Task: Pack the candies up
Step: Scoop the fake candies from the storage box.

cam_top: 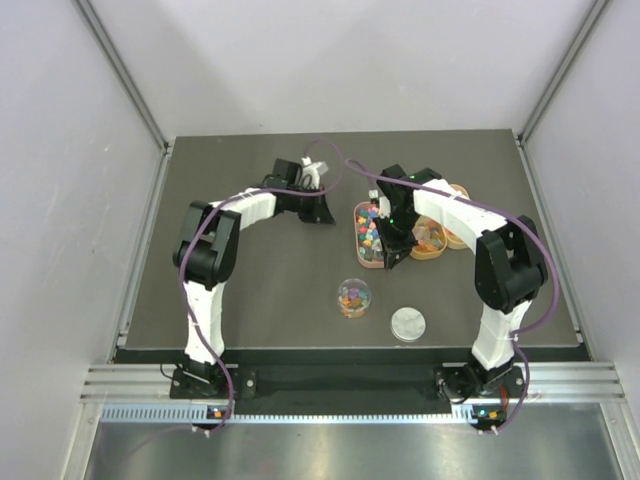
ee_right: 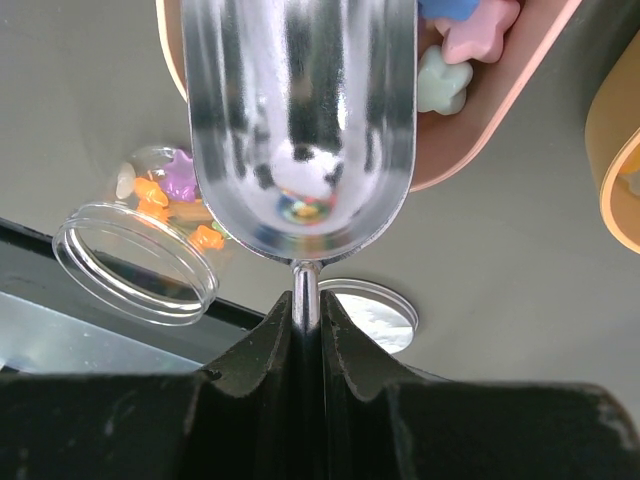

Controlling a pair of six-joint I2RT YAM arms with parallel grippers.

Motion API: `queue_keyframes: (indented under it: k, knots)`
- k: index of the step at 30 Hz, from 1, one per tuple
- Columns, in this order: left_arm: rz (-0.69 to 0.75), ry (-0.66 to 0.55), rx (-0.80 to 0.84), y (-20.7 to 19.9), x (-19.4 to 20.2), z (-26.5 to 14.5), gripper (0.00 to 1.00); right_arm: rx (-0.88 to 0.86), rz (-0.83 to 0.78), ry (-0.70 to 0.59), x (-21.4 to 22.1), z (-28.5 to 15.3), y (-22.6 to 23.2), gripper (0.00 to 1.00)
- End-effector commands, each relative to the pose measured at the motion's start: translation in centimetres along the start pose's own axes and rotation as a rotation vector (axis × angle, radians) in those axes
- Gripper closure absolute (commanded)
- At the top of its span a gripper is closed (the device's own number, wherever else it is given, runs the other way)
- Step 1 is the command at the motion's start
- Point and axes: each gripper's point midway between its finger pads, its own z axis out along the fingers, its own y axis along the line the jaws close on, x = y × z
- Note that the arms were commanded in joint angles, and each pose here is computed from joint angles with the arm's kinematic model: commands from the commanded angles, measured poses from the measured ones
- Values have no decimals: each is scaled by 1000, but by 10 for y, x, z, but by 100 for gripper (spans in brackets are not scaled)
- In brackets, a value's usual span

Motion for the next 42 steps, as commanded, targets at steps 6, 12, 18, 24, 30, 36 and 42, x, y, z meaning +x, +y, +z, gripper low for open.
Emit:
queue_keyframes:
  k: [6, 12, 18, 24, 30, 36, 42]
  knots:
    - [21, 62, 185, -61, 17, 33, 100, 75, 25, -44, -5, -9, -13, 100]
    - [19, 110, 213, -75, 34, 47, 100, 73, 57, -21, -2, -6, -12, 100]
    - [-8, 111, 252, -91, 39, 63, 100, 76, 88, 9, -1, 0, -14, 100]
    - [-24, 111, 279, -104, 42, 74, 100, 139, 136, 52, 22, 2, -40, 100]
    - [-22, 116, 287, -108, 39, 85, 100, 151, 165, 22, 5, 1, -49, 100]
    - [-11, 103, 290, -110, 29, 88, 100, 128, 151, -9, -23, 5, -44, 100]
    - [-16, 110, 290, -108, 31, 90, 100, 118, 107, -68, -53, 1, -38, 100]
